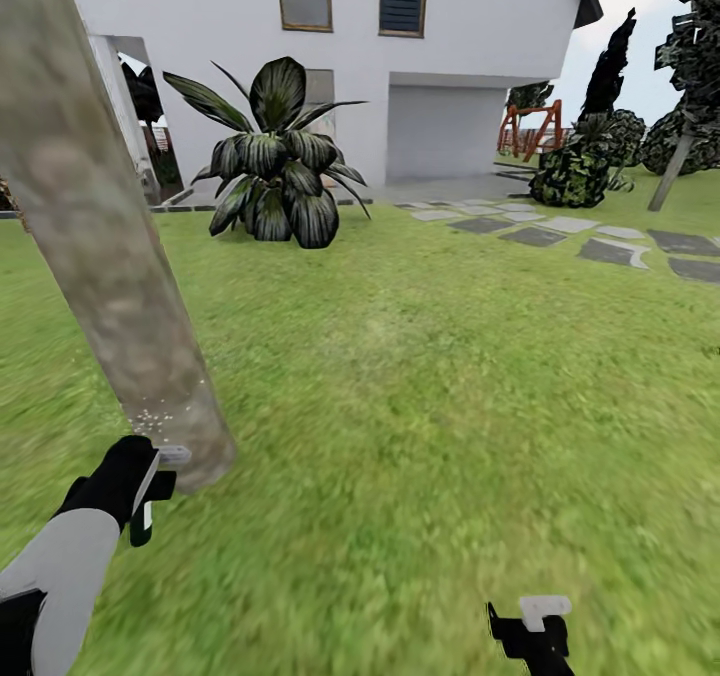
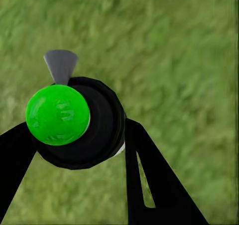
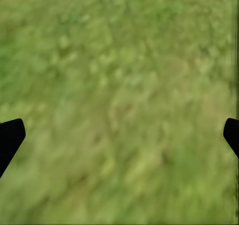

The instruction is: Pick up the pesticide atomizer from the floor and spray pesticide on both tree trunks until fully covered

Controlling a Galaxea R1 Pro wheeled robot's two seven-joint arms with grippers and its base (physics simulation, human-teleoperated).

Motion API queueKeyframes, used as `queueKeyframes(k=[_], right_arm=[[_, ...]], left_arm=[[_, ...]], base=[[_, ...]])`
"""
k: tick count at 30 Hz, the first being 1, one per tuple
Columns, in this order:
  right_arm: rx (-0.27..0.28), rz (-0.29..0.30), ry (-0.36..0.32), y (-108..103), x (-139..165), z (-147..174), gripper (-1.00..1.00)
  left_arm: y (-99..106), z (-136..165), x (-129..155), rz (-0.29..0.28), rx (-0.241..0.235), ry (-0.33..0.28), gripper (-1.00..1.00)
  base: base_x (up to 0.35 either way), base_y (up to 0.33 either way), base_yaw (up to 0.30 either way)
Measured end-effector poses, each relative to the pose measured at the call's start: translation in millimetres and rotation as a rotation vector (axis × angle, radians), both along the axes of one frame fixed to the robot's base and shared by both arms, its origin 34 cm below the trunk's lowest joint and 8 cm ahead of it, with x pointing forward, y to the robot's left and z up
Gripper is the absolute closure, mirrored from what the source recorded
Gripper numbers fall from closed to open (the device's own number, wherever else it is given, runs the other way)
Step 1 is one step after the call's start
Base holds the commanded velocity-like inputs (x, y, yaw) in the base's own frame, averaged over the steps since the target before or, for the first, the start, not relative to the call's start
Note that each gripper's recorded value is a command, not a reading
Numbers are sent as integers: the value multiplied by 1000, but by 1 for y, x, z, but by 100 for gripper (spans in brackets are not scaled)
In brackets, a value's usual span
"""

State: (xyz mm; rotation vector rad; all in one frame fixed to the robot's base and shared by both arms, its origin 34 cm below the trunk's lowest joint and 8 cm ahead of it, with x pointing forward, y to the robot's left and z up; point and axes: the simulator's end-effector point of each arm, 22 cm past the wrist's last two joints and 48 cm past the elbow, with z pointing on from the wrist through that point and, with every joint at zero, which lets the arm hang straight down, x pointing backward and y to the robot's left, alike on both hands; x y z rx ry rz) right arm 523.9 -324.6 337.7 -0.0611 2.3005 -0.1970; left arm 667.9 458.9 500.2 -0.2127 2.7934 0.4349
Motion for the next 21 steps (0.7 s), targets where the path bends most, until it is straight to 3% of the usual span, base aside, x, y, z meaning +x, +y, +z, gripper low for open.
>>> queueKeyframes(k=[4, 9, 15, 18, 20, 21], right_arm=[[0, 0, 0, 0, 0, 0, -100], [0, 0, 0, 0, 0, 0, -100], [-5, -2, 0, -4, 0, 0, -100], [-6, -2, 0, -5, 0, 0, -100], [-7, -2, 0, -5, 0, 0, -100], [-7, -2, 0, -5, 0, 0, -100]], left_arm=[[-4, -1, 1, -3, -4, 0, 100], [1, 9, 8, -2, 0, -12, 100], [-7, 68, 54, 14, -21, -65, 100], [10, 79, 56, 29, 2, -70, 100], [48, 89, 46, 65, 47, -68, 100], [56, 91, 44, 77, 46, -71, 100]], base=[[-68, -264, 107], [-30, -39, 194], [-1, -1, 13], [0, 0, 0], [0, 0, 0], [0, 0, 0]])
